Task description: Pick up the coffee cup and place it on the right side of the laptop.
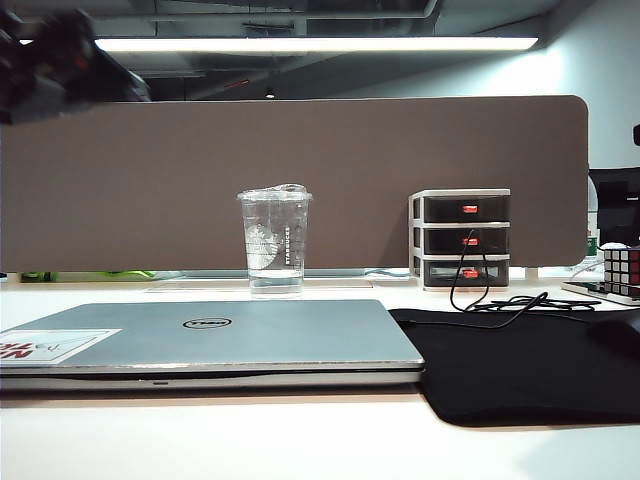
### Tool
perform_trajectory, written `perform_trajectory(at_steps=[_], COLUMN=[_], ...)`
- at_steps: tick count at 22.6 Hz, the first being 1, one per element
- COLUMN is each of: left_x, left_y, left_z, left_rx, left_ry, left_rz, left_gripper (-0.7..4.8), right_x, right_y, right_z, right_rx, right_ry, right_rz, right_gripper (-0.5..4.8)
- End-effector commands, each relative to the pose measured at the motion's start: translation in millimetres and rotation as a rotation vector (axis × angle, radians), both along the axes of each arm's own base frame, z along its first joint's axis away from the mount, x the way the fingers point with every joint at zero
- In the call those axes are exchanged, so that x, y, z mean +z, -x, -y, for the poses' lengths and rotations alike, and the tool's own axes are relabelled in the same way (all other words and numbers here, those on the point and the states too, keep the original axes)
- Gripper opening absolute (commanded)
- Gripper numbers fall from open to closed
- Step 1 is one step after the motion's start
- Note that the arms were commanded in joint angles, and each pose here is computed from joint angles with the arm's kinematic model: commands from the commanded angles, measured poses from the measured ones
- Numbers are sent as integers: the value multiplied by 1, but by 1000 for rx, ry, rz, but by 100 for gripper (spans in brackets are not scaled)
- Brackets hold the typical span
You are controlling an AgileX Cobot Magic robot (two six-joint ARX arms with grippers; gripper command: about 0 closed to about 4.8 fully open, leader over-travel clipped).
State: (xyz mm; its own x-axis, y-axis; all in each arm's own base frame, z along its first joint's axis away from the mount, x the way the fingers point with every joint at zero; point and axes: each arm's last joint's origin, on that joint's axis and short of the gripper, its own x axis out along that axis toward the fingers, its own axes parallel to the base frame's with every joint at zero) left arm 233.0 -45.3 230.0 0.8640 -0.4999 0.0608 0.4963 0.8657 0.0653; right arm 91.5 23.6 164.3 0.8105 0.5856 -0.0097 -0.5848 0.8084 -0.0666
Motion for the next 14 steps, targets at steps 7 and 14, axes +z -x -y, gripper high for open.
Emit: perform_trajectory(at_steps=[7, 14], left_x=[-26, -54], left_y=[-43, -91], left_z=[8, 18], left_rx=[-50, -168], left_ry=[-129, -94], left_rz=[44, 22], left_gripper=[479, 479], right_x=[0, 0], right_y=[0, 0], right_z=[0, 0], right_rx=[5, 5], right_ry=[-2, -2], right_rz=[9, 9], right_gripper=[-1, -1])
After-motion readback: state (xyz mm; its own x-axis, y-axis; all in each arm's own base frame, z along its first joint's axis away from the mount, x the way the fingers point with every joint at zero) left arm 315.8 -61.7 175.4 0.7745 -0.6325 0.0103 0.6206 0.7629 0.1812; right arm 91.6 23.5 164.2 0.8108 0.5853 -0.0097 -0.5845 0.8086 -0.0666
